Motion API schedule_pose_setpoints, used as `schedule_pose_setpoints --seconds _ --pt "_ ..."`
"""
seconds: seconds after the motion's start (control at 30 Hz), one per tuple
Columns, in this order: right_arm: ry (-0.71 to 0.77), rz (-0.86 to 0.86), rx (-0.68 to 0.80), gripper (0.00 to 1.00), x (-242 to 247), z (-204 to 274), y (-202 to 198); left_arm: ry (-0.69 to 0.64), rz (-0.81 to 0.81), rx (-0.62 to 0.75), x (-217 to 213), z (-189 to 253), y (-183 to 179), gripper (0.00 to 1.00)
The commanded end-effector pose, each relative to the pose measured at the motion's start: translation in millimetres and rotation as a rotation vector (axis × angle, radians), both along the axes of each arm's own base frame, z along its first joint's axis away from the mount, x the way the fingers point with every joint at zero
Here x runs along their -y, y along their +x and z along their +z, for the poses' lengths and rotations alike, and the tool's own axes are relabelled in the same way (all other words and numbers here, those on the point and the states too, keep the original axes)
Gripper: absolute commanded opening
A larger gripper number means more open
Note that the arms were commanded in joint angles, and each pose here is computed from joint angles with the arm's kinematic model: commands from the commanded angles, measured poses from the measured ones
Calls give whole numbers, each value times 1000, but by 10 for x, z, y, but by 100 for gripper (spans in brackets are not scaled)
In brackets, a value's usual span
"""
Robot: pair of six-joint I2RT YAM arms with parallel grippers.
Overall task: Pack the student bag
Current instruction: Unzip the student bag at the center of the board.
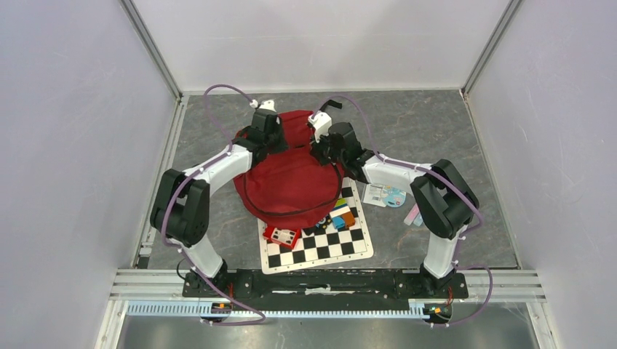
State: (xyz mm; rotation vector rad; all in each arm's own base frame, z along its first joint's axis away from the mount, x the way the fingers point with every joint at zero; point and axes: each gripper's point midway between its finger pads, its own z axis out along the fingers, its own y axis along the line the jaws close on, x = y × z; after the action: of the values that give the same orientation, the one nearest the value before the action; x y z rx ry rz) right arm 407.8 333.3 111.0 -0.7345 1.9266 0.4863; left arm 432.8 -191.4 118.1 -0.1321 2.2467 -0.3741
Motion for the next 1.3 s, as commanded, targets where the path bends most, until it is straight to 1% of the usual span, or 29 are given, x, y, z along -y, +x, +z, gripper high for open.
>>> schedule_pose_setpoints --seconds 0.0,0.23,0.5,0.7,0.83,0.87,0.9,0.97,1.0,1.03,1.07,1.1,1.13,1.17,1.27 --pt "-20 -53 37 0 175 123 -30 -23 112 86 -340 294 78 2" --pt "-43 -89 42 0 324 131 -105 -2 220 80 -808 259 -79 2" --pt "-51 -109 49 0 389 178 -122 9 349 76 -1261 204 -407 2" --pt "-47 -112 49 0 389 223 -121 5 383 40 -1361 100 -507 2" --pt "-50 -128 58 0 409 324 -93 2 374 43 -1354 167 -498 2" --pt "-56 -132 57 8 414 351 -81 -1 366 47 -1343 200 -500 4" --pt "-57 -135 57 19 409 398 -60 -4 353 49 -1327 230 -507 9" --pt "-63 -139 53 41 403 467 -38 -6 337 55 -1312 299 -533 25" --pt "-65 -140 53 50 399 492 -30 -9 330 60 -1305 336 -543 35" --pt "-60 -140 53 60 389 536 -24 -16 319 65 -1287 368 -559 43" --pt "-54 -140 53 66 380 578 -18 -25 304 73 -1262 408 -567 53" --pt "-48 -135 53 73 360 614 -15 -41 279 78 -1216 448 -567 59" --pt "-41 -126 53 78 334 650 -11 -52 249 80 -1163 478 -561 65" --pt "-31 -121 57 82 307 701 2 -64 213 71 -1097 491 -551 67" --pt "1 -108 64 88 205 833 68 -81 130 43 -948 499 -501 71"
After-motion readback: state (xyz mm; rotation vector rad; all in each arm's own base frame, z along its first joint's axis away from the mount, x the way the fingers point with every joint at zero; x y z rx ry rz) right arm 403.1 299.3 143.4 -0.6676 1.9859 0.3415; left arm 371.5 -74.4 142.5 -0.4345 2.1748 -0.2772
